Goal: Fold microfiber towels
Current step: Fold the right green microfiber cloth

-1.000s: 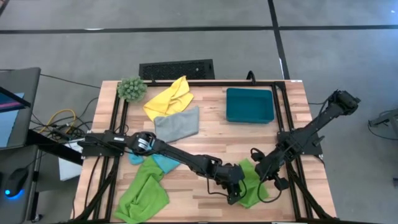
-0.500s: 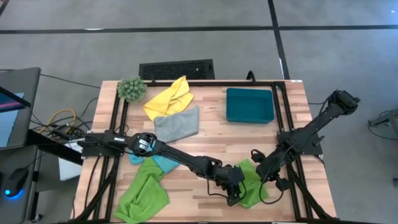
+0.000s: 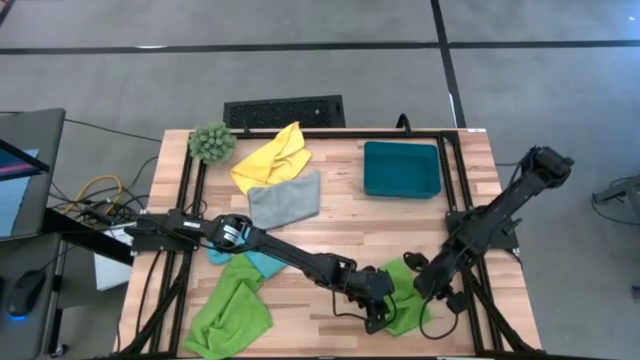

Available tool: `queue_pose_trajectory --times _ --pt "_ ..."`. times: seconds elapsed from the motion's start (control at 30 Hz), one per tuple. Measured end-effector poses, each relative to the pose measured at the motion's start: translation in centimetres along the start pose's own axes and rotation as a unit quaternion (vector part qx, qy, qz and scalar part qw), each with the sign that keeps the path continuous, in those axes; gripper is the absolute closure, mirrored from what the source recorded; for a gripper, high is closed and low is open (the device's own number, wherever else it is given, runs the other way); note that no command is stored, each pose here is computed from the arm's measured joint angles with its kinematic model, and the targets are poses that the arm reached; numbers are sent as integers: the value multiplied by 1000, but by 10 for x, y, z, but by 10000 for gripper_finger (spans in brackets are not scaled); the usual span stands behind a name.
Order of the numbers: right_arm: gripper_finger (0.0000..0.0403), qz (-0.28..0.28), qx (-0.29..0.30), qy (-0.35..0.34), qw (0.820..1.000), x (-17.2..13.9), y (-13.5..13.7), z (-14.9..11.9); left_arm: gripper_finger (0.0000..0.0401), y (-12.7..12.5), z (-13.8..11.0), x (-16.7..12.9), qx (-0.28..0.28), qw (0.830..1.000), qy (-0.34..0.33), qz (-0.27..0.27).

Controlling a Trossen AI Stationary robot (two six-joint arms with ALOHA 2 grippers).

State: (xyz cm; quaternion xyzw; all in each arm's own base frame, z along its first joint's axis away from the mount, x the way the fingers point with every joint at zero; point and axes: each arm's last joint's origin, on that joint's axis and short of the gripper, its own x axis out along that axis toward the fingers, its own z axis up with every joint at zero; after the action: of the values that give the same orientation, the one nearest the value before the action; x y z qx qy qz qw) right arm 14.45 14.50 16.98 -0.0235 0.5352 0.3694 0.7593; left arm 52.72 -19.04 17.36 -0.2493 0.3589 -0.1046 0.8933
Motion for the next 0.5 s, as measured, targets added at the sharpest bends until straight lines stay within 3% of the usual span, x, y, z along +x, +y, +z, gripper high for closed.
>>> queue_pose_trajectory --times 0.5 --pt "236 15 5 -14 1000 3 1 4 241 -14 -2 1 10 999 -12 -39"
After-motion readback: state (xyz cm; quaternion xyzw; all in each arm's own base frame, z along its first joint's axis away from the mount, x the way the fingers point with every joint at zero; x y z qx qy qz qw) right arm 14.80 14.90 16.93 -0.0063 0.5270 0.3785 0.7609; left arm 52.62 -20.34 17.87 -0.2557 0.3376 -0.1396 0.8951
